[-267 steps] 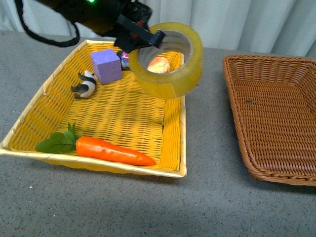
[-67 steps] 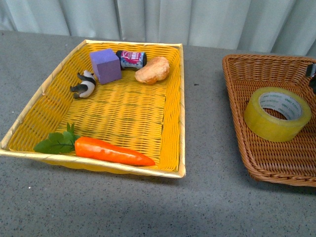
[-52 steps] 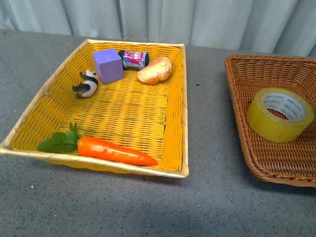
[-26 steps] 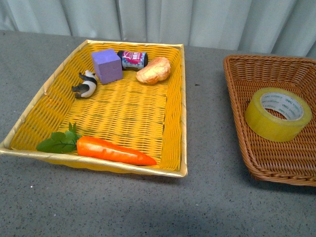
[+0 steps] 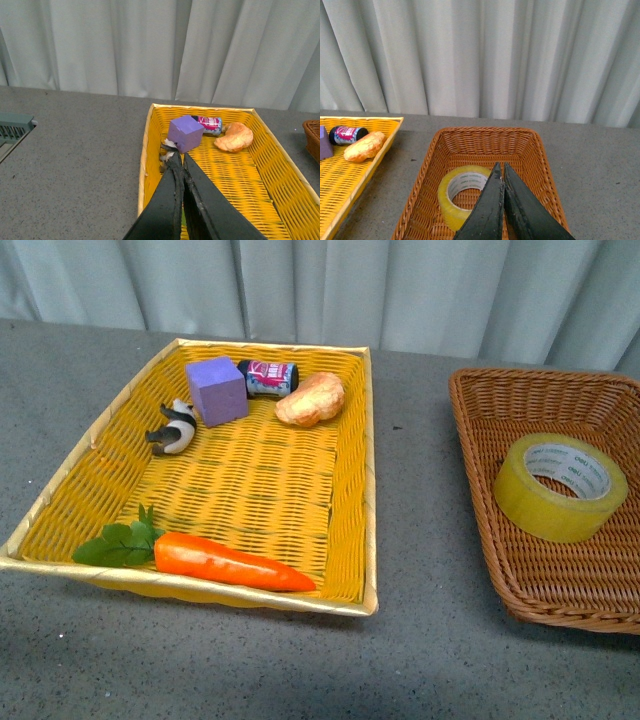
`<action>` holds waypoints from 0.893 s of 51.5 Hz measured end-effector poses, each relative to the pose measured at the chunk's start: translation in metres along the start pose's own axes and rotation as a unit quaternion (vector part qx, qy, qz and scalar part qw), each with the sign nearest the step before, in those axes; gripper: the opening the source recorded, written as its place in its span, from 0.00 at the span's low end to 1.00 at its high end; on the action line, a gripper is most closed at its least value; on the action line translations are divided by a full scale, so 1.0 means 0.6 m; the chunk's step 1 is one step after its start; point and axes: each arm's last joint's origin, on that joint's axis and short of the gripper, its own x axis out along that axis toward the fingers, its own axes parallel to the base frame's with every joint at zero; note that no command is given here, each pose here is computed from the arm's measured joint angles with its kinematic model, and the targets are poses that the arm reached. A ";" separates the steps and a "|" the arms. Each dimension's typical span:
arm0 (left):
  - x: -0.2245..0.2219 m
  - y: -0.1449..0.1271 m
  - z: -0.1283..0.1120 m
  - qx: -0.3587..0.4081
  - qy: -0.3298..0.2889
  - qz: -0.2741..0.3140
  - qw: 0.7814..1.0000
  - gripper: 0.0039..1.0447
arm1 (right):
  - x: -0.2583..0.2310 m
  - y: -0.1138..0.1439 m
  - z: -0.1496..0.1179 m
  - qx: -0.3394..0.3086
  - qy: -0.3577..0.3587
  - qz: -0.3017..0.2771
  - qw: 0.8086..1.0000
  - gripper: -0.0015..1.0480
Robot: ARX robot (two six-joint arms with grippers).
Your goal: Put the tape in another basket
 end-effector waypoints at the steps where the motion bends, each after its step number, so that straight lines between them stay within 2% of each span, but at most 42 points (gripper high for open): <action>1: -0.002 0.000 0.000 0.000 0.000 0.000 1.000 0.04 | -0.002 0.000 0.000 0.000 0.000 0.000 1.000 0.01; 46: -0.067 0.000 0.016 0.000 -0.015 -0.001 1.000 0.04 | -0.059 0.000 0.010 0.000 -0.011 0.000 1.000 0.01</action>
